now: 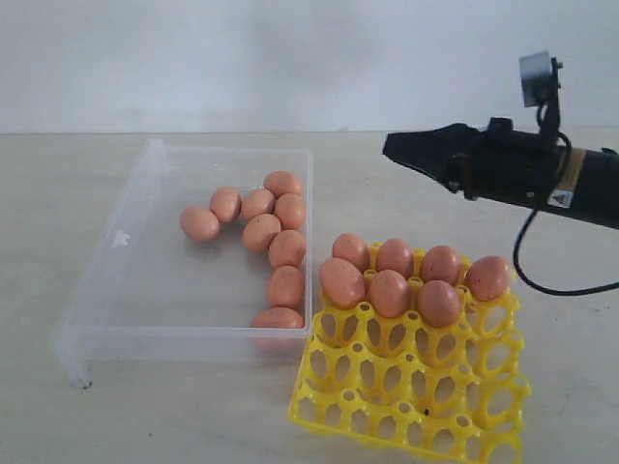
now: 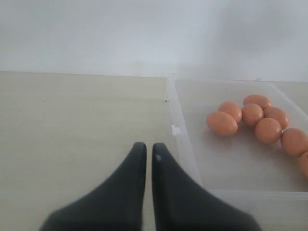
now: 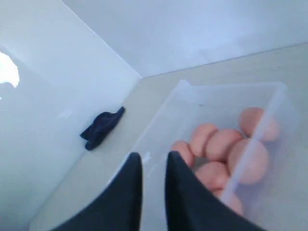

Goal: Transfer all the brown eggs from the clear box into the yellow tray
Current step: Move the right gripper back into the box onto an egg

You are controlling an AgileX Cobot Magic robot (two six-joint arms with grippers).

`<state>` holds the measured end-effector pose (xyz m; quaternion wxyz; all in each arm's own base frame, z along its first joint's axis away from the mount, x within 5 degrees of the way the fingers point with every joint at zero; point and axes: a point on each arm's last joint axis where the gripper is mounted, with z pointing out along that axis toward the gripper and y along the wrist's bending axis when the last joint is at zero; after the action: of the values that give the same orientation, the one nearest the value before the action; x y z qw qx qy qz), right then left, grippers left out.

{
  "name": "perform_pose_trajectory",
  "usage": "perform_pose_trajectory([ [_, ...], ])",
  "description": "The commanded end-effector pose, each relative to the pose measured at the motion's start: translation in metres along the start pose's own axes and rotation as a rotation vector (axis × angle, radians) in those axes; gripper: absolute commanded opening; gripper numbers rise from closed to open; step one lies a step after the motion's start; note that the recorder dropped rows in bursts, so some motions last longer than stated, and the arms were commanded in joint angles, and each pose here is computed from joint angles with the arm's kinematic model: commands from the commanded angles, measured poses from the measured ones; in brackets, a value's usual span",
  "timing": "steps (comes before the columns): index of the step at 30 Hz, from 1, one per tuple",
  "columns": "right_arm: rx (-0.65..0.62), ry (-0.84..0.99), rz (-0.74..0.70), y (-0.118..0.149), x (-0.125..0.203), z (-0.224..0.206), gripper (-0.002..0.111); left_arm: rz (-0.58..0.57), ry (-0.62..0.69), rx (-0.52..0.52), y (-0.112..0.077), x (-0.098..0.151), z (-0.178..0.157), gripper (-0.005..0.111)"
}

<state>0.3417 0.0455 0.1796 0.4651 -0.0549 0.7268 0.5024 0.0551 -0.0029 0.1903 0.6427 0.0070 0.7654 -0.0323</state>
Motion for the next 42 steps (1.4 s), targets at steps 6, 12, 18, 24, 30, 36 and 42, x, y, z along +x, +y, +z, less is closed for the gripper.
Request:
perform_pose_trajectory([
  [6,-0.145,0.563,-0.525,0.097,0.024,0.113,0.000,-0.001,-0.007,-0.002,0.000,0.000,0.000,0.004],
  [12,0.251,0.344,-0.767,0.150,0.025,0.172,0.000,-0.001,-0.007,-0.002,0.000,0.000,0.000,0.004],
  [18,0.549,0.363,-1.489,0.170,0.038,0.183,0.000,-0.001,-0.007,-0.002,0.000,0.000,0.000,0.004],
  [24,0.800,0.743,-1.257,0.154,0.030,0.167,0.000,-0.001,-0.007,-0.002,0.000,0.000,0.000,0.004],
  [30,0.397,1.080,-0.631,0.150,0.010,0.153,0.000,-0.001,-0.007,-0.002,0.000,0.000,0.000,0.004],
  [36,0.377,1.156,-0.527,0.129,0.018,0.170,0.000,-0.001,-0.007,-0.002,0.000,0.000,0.000,0.004],
  [42,0.396,1.216,-0.493,0.097,0.046,0.184,0.000,-0.001,-0.010,-0.002,0.000,0.000,0.000,0.004],
])
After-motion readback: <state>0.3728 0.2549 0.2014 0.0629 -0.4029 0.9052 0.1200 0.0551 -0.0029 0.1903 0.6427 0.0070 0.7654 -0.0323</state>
